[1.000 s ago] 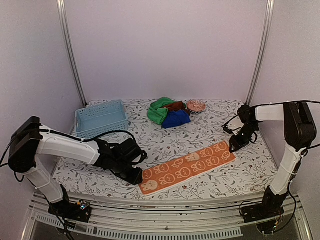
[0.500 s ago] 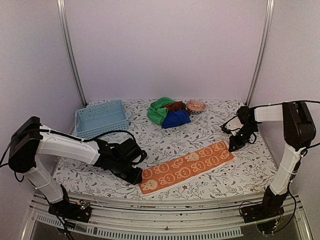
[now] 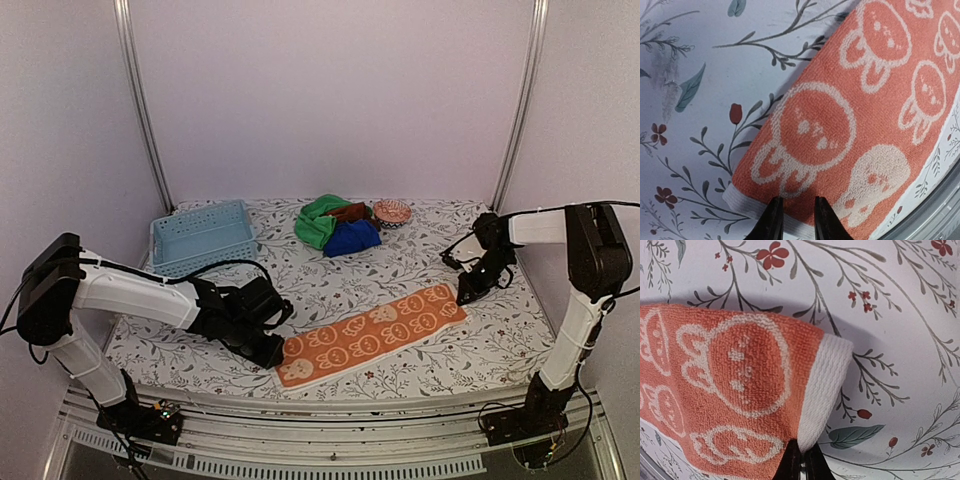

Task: Roll the towels
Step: Pick up the towel from the center of the board.

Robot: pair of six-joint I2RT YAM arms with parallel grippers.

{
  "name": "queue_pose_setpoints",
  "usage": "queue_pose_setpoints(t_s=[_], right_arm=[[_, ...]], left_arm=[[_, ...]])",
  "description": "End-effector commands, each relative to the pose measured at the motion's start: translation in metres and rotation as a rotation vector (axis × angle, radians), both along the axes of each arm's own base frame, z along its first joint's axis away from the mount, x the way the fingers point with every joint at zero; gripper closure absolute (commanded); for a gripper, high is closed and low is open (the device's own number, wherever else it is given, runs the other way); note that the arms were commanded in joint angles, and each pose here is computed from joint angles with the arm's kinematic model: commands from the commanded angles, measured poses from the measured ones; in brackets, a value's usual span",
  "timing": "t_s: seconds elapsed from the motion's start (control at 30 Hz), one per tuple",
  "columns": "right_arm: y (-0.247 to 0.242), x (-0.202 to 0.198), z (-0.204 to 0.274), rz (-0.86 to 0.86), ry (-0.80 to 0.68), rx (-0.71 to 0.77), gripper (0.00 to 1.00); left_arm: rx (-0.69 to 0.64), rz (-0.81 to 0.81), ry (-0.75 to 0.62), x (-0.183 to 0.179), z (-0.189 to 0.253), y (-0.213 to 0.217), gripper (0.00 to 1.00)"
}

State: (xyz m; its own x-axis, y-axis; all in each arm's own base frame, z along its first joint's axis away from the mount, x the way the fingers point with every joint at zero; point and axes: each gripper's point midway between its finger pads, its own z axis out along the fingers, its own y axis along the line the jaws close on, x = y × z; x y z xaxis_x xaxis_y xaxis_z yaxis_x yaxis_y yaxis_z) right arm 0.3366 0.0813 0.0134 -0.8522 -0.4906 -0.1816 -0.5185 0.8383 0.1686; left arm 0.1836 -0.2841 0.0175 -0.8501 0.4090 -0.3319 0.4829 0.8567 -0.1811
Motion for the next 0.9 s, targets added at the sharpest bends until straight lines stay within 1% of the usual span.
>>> queue_pose_setpoints(t_s=[0.0,0.13,0.2,0.27,0.37,0.47,0.53,0.67,0.87], right_arm=[[0.006,0.004,0.032,0.026,-0.075,0.030,0.97],[0.017,0.017,0.089,0.037,-0.183,0.100,0.97],[0.019,0.021,0.108,0.040,-0.214,0.115,0.98],[0.019,0.023,0.120,0.040,-0.232,0.115,0.98],[0.015,0.026,0.124,0.035,-0.242,0.087,0.98],[0.009,0.032,0.127,0.033,-0.250,0.050,0.98],[0.013,0.033,0.133,0.042,-0.242,0.070,0.97],[0.045,0.023,0.148,0.112,-0.192,0.211,0.98],[0.113,-0.013,0.147,0.302,-0.124,0.294,0.98]], left_arm=[[0.035,0.012,-0.038,0.006,0.008,0.009,0.75],[0.049,0.047,-0.086,0.016,0.017,0.020,0.74],[0.047,0.070,-0.099,0.020,0.021,0.026,0.73],[0.040,0.086,-0.117,0.025,0.026,0.030,0.70],[0.023,0.089,-0.147,0.029,0.036,0.030,0.65],[0.015,0.098,-0.159,0.031,0.040,0.033,0.64],[0.016,0.108,-0.160,0.031,0.040,0.037,0.63],[0.023,0.119,-0.156,0.030,0.035,0.043,0.63],[-0.032,0.121,-0.125,0.028,0.026,0.039,0.64]])
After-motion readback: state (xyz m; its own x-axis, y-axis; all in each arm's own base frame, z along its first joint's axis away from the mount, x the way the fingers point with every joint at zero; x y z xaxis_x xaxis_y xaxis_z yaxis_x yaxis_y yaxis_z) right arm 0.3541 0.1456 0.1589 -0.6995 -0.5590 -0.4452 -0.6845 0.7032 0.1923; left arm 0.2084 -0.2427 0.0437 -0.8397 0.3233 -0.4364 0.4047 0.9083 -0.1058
